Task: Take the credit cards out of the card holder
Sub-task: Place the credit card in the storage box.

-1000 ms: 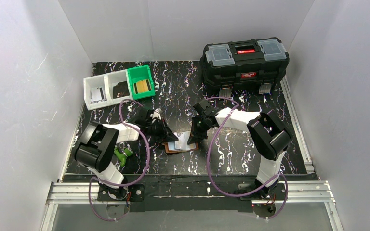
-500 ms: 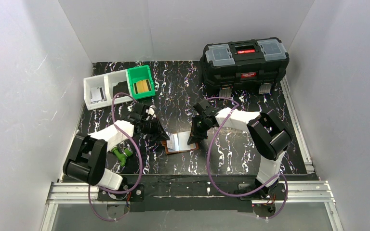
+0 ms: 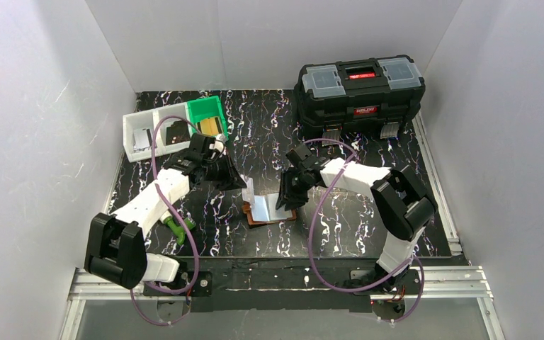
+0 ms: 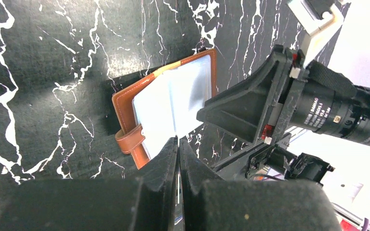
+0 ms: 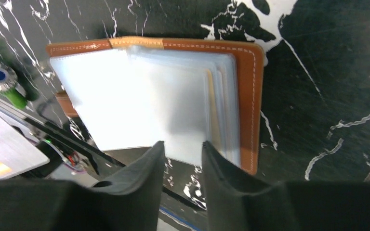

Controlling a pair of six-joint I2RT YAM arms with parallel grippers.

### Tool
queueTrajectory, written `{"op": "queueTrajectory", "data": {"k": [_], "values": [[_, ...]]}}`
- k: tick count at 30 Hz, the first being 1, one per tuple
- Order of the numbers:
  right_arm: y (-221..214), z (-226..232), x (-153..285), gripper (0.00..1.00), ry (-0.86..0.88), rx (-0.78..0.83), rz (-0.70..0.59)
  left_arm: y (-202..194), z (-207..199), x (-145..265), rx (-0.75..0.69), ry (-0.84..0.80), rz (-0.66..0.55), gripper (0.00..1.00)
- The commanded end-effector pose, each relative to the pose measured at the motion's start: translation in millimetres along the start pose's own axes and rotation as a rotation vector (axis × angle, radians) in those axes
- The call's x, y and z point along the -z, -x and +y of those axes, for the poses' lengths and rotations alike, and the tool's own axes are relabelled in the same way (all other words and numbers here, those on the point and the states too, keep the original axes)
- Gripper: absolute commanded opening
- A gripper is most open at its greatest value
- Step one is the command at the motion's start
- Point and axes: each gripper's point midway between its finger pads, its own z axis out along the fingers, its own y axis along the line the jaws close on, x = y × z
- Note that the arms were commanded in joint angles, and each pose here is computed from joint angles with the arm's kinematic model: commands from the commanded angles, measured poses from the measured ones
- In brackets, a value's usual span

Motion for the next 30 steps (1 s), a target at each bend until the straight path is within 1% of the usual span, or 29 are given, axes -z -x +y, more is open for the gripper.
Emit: {"op": "queueTrajectory", "data": {"k": [1, 5, 7, 10, 13, 19, 22, 25, 26, 30], "values": [[10.7, 9.9, 28.7, 0.51, 0.008, 0.073, -0.078, 14.4, -7.3, 21.3, -0.039, 0.034, -0.051, 0.0], [13.6, 18.1, 41.1, 0.73, 0.037, 0.104, -0.112, 25.6, -11.7, 29.6, -0.057, 0.057, -0.084, 0.0], [14.2, 20.3, 44.8, 0.8, 0.048, 0.114, -0.124, 31.9, -13.0, 33.9, -0.07, 0.073, -0.104, 0.0], [14.6, 22.7, 50.2, 0.86, 0.058, 0.125, -0.139, 45.8, -14.0, 41.7, -0.088, 0.116, -0.145, 0.0], [15.6, 22.4, 53.6, 0.9, 0.056, 0.132, -0.153, 59.9, -12.2, 49.5, -0.103, 0.171, -0.18, 0.0], [15.9, 19.0, 62.3, 0.98, 0.036, 0.149, -0.18, 108.1, 7.0, 77.1, -0.148, 0.398, -0.276, 0.0], [15.4, 15.6, 66.4, 0.98, 0.02, 0.164, -0.19, 146.2, 24.2, 102.5, -0.175, 0.575, -0.358, 0.0], [15.1, 13.6, 70.8, 0.98, 0.01, 0.177, -0.199, 178.2, 37.6, 120.3, -0.202, 0.719, -0.412, 0.0], [15.2, 12.5, 72.4, 0.98, 0.005, 0.182, -0.201, 191.0, 45.8, 128.2, -0.213, 0.791, -0.431, 0.0], [15.4, 9.7, 77.6, 0.98, -0.01, 0.191, -0.214, 221.6, 63.1, 141.8, -0.216, 0.924, -0.464, 0.0]]}}
